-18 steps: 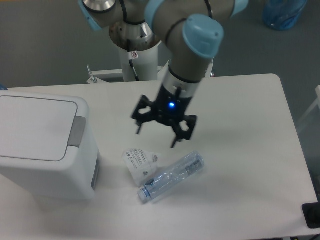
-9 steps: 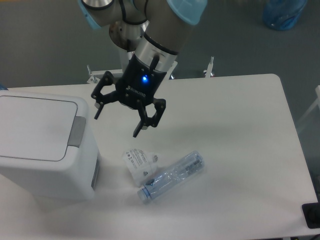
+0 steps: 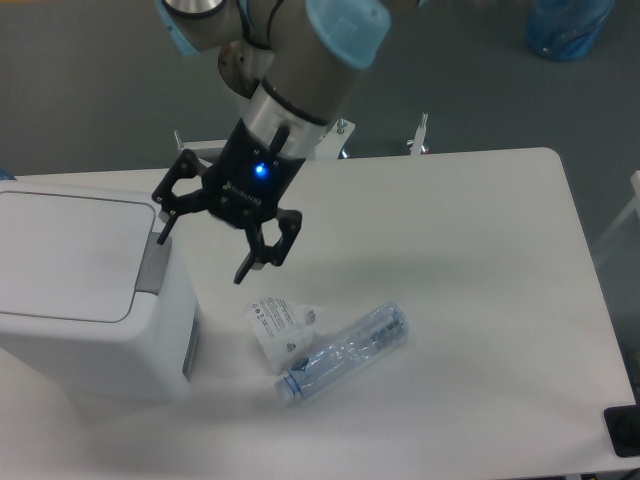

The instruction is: Open the trash can

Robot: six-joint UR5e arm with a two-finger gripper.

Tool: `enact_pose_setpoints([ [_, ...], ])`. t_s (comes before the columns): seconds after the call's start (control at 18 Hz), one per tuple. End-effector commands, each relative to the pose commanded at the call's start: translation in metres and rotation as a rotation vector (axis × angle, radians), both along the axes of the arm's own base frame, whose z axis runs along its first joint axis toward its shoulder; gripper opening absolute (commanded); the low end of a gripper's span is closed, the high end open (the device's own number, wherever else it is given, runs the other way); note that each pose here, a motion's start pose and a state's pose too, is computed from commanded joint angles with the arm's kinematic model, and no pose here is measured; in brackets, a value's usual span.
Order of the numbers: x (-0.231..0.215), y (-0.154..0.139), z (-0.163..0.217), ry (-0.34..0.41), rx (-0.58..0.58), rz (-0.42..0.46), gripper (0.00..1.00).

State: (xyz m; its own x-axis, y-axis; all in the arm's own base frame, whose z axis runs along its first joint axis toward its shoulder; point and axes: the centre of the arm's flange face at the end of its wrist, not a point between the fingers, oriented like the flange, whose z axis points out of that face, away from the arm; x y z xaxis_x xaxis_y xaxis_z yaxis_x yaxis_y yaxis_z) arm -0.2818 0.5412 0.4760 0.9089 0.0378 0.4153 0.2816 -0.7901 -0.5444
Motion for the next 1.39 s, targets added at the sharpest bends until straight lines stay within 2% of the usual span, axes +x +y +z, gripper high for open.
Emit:
enact_pose_setpoints([
  [1.39, -0.002, 0.002, -0.023, -0.014, -0.027, -0.003, 1.00],
])
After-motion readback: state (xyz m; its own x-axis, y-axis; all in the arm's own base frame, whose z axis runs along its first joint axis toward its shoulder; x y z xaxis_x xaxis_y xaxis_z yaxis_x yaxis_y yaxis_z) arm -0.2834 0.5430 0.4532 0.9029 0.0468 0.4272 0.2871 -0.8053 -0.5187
